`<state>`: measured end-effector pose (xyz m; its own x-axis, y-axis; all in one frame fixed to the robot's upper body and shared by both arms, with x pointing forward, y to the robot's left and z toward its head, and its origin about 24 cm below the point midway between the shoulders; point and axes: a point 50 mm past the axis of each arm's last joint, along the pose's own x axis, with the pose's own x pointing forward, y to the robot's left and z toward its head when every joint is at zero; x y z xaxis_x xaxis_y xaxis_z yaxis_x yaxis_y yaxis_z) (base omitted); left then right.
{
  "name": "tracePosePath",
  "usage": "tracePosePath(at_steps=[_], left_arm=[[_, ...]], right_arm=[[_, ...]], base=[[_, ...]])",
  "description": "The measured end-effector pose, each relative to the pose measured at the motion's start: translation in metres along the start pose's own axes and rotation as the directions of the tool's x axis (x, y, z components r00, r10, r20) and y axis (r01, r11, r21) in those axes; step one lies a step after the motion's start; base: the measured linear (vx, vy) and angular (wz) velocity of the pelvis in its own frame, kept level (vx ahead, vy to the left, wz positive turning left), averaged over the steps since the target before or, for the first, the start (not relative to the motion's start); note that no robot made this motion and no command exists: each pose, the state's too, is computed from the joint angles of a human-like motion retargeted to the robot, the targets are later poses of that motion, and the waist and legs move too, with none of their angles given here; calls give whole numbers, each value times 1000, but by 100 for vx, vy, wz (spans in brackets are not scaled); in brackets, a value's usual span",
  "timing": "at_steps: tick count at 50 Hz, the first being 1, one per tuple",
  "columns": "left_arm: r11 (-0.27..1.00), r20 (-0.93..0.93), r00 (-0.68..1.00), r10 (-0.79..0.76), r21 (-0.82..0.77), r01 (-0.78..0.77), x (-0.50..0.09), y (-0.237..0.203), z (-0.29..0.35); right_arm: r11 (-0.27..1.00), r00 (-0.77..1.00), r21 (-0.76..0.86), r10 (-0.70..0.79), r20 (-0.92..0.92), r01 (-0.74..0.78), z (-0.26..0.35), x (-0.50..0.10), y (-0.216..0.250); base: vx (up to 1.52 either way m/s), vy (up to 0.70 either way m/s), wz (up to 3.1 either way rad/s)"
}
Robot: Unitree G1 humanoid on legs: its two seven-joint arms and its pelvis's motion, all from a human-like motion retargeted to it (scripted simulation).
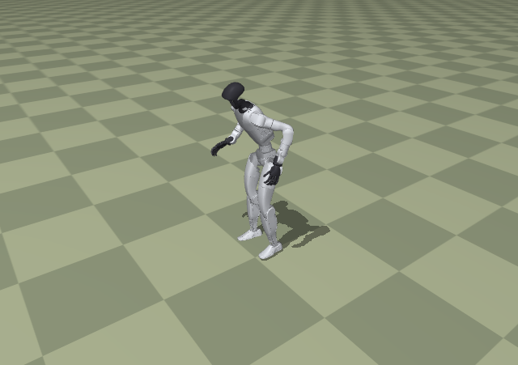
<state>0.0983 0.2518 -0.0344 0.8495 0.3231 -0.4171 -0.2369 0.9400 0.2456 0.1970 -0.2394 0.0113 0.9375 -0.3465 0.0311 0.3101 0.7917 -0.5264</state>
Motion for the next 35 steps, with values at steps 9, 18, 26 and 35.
tracePosePath(at_steps=[9,18,26,35], left_arm=[[983,356,917,181,-76,-164,21,2,74],[936,790,565,237,-342,85,70,-122,321],[911,921,-238,307,-212,353,-92,-87,485],[860,793,-591,151,189,473,-163,-36,437]], right_arm=[[977,969,178,74,235,-118,65,18,28],[856,898,504,-129,420,-113,198,93,61],[365,336,477,-387,859,-800,458,-6,-10],[622,-359,3,-456,815,-783,449,-108,-98]], base=[[-36,6,-5],[-16,4,44],[-34,-9,-3],[-39,-14,-29]])
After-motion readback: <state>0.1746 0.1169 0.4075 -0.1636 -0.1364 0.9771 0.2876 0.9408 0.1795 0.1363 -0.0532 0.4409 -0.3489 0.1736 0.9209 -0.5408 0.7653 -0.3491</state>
